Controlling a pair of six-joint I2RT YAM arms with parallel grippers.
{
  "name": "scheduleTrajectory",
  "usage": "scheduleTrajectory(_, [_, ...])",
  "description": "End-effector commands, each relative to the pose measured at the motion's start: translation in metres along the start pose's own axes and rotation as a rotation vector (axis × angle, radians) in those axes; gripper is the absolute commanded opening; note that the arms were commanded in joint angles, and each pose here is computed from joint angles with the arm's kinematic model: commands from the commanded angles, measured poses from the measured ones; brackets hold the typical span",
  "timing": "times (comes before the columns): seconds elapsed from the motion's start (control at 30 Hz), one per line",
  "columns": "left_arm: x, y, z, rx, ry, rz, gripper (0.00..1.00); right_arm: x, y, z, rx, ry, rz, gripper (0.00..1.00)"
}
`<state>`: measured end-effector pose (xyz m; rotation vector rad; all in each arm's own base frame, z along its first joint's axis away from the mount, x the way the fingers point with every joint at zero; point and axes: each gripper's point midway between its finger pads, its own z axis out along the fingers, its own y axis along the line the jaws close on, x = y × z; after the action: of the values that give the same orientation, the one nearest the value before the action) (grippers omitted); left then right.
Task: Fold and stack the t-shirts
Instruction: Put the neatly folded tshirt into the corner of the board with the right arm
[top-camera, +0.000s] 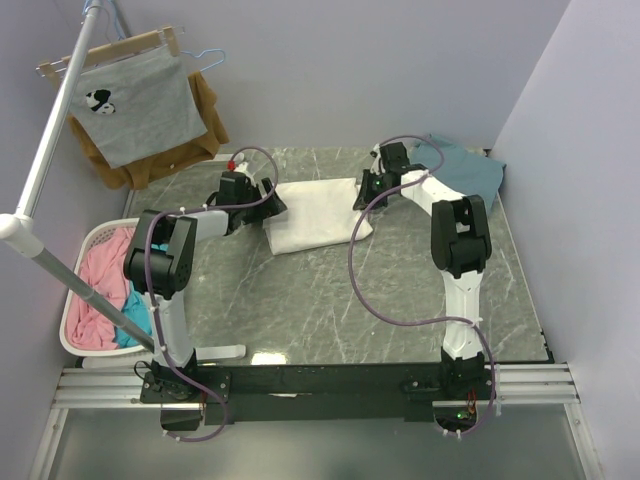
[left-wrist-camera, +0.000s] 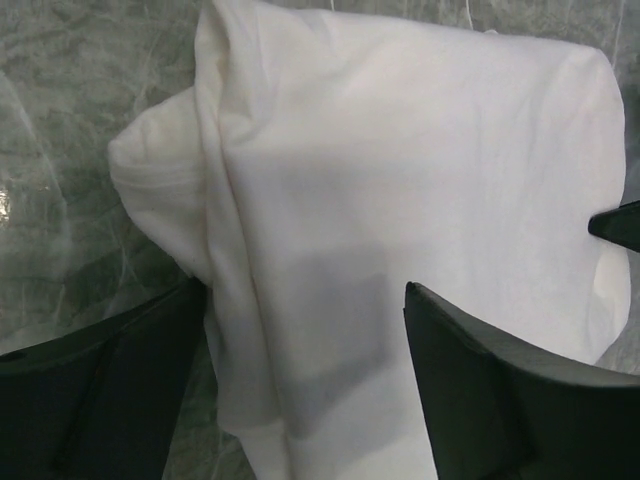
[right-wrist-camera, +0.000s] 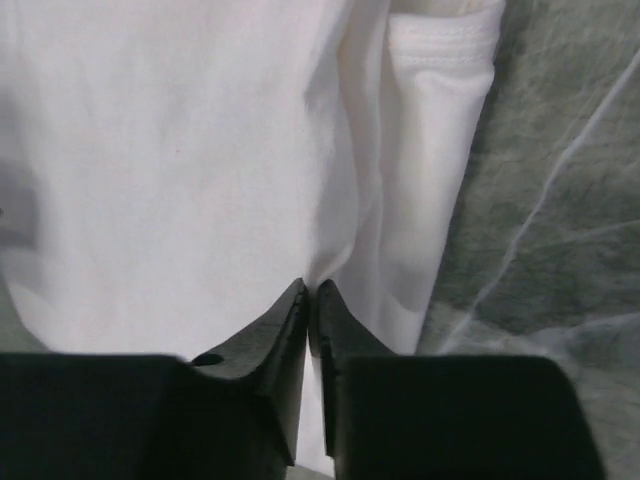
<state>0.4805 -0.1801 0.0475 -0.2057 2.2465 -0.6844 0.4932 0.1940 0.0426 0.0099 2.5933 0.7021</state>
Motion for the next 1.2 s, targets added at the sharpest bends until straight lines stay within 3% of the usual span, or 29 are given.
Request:
scheduleTrajectory(0.0, [0.012,-0.004,0.009,0.041,0.037,-0.014,0.78,0.000,0.011,-0.004,-0.046,-0.014,-0.022,0.03])
scheduleTrajectory(0.17, [0.014,-0.006,0.009,0.066,0.036,-0.020,0.49,0.015,0.014,-0.020,-0.049,-0.022,-0.012,0.00])
scheduleTrajectory(0.3, [0.013,-0.007,0.006,0.094,0.040,-0.006,0.20,0.033,0.007,-0.033,-0.015,-0.018,0.012,0.00])
scheduleTrajectory(0.43, [0.015,-0.017,0.000,0.189,0.056,0.021,0.12,0.049,0.009,-0.051,-0.017,-0.023,0.011,0.00])
scheduleTrajectory(0.47, [0.019,-0.022,-0.002,0.228,0.077,0.027,0.12,0.059,0.004,-0.051,-0.004,-0.003,0.017,0.00])
scheduleTrajectory(0.5, [0.021,-0.025,-0.003,0.247,0.087,0.031,0.16,0.061,0.001,-0.053,0.014,-0.007,0.022,0.14])
scheduleTrajectory(0.57, [0.029,-0.027,-0.005,0.273,0.109,0.024,0.35,0.063,-0.008,-0.059,0.062,-0.033,0.022,0.25])
scheduleTrajectory(0.6, [0.030,-0.027,-0.006,0.273,0.110,0.018,0.42,0.062,-0.010,-0.062,0.082,-0.047,0.025,0.36])
scheduleTrajectory(0.7, [0.036,-0.026,-0.009,0.278,0.118,0.004,0.47,0.056,-0.017,-0.069,0.133,-0.095,0.027,0.52])
scheduleTrajectory(1.17, [0.042,-0.027,-0.006,0.288,0.137,0.001,0.49,0.013,-0.021,-0.036,0.139,-0.136,0.009,0.57])
